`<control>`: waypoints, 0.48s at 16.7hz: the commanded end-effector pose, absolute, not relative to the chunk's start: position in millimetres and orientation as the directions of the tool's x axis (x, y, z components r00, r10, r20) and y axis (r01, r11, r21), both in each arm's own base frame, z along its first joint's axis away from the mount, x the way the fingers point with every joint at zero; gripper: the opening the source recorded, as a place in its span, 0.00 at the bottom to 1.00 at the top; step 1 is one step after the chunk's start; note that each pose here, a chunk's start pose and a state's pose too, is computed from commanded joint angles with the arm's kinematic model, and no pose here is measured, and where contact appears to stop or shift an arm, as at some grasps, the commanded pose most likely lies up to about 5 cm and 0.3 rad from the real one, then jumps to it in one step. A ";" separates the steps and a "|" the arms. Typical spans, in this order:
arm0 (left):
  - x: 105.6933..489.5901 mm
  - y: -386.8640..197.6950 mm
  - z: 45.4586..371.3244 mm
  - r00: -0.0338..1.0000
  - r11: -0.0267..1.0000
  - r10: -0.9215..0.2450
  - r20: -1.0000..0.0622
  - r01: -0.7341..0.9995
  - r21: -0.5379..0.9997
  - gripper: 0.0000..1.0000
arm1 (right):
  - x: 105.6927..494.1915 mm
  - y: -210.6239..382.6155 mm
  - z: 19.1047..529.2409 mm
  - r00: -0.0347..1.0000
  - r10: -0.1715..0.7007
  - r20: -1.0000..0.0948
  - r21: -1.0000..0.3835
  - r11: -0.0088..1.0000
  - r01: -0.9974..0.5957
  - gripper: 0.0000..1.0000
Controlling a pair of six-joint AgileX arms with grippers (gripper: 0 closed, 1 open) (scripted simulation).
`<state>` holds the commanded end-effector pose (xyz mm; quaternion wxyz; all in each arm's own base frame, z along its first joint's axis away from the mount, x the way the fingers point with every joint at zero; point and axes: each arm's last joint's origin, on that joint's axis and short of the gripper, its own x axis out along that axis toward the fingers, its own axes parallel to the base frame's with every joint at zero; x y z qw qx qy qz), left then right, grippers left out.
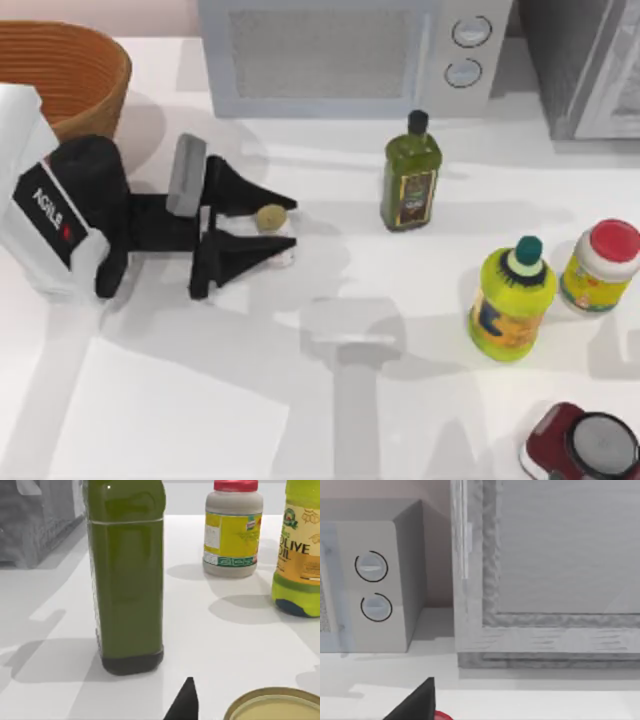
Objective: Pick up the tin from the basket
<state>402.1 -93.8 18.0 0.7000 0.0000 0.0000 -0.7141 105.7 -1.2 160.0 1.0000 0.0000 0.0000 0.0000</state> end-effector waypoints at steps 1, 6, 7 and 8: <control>402.1 -93.8 18.0 -0.020 -0.020 -1.000 0.000 1.000 0.000 0.83 | 105.7 -1.2 160.0 1.000 0.000 0.000 0.000 1.000 0.000 1.00; 402.1 -93.8 18.0 -0.020 -0.020 -1.000 0.000 1.000 0.000 1.00 | 105.7 -1.2 160.0 1.000 0.000 0.000 0.000 1.000 0.000 1.00; 402.1 -93.8 18.0 -0.020 -0.020 -1.000 0.000 1.000 0.000 1.00 | 105.7 -1.2 160.0 1.000 0.000 0.000 0.000 1.000 0.000 1.00; 402.1 -93.8 18.0 -0.020 -0.020 -1.000 0.000 1.000 0.000 1.00 | 105.7 -1.2 160.0 1.000 0.000 0.000 0.000 1.000 0.000 1.00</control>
